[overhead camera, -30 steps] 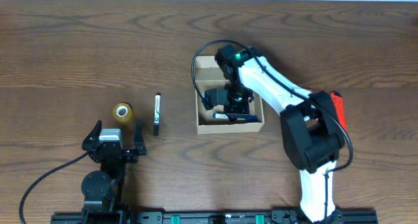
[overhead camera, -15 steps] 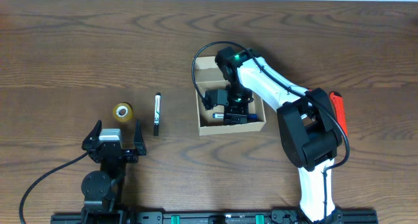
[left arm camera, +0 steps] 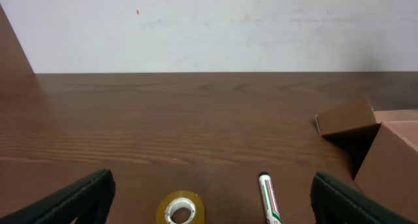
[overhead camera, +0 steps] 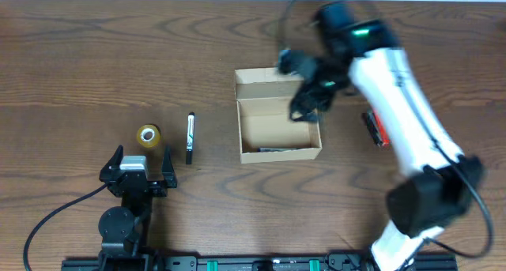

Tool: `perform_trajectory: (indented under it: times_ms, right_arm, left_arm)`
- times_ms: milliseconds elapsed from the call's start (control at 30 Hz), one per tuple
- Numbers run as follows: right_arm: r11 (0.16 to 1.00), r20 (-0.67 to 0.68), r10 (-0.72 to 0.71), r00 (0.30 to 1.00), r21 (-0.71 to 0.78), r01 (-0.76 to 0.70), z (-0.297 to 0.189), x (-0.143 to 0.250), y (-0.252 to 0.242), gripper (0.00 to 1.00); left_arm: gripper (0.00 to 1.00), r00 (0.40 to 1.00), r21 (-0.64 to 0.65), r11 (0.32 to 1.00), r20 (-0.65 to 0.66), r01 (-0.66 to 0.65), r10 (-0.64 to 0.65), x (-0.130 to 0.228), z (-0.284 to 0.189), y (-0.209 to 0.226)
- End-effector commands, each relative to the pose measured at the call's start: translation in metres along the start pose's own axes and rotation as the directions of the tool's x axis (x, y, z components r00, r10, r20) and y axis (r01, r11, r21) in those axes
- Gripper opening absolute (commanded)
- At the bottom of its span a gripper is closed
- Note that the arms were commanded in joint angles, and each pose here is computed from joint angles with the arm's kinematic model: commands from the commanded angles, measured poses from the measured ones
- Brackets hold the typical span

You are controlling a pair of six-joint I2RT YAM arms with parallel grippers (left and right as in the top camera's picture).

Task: Pack container
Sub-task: 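Open right gripper and withdraw toward the red stapler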

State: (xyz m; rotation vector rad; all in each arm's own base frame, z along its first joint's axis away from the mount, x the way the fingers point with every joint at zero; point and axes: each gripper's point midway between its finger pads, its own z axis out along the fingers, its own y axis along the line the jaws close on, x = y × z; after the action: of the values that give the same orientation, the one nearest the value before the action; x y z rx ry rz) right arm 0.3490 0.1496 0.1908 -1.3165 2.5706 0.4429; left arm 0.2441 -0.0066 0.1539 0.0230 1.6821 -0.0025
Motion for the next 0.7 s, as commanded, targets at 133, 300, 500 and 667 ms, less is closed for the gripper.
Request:
perform_trajectory:
  times_ms: [133,300,500,667]
  right_arm:
    - [0.825,-0.033,0.509,0.860,0.304,-0.477,-0.045,0.078,-0.083,0.99]
    - [0.684,0.041,0.651,0.758,0.400,-0.610,-0.091,0.093,-0.091,0.99]
    - [0.641,0.044,0.661,0.749,0.486,-0.594,-0.097,0.103,-0.106,0.99]
    - [0.677,-0.024,0.645,0.764,0.481,-0.557,-0.068,0.119,-0.114,0.99]
  left_arm:
    - [0.95,0.999,0.006,1.000,-0.051,0.010,-0.010,0.018,0.001,-0.001]
    - [0.95,0.999,0.007,1.000,-0.051,0.010,-0.010,0.018,0.001,-0.001]
    - [0.95,0.999,0.006,1.000,-0.051,0.010,-0.010,0.018,0.001,-0.001]
    - [0.95,0.999,0.006,1.000,-0.051,0.010,-0.010,0.018,0.001,-0.001]
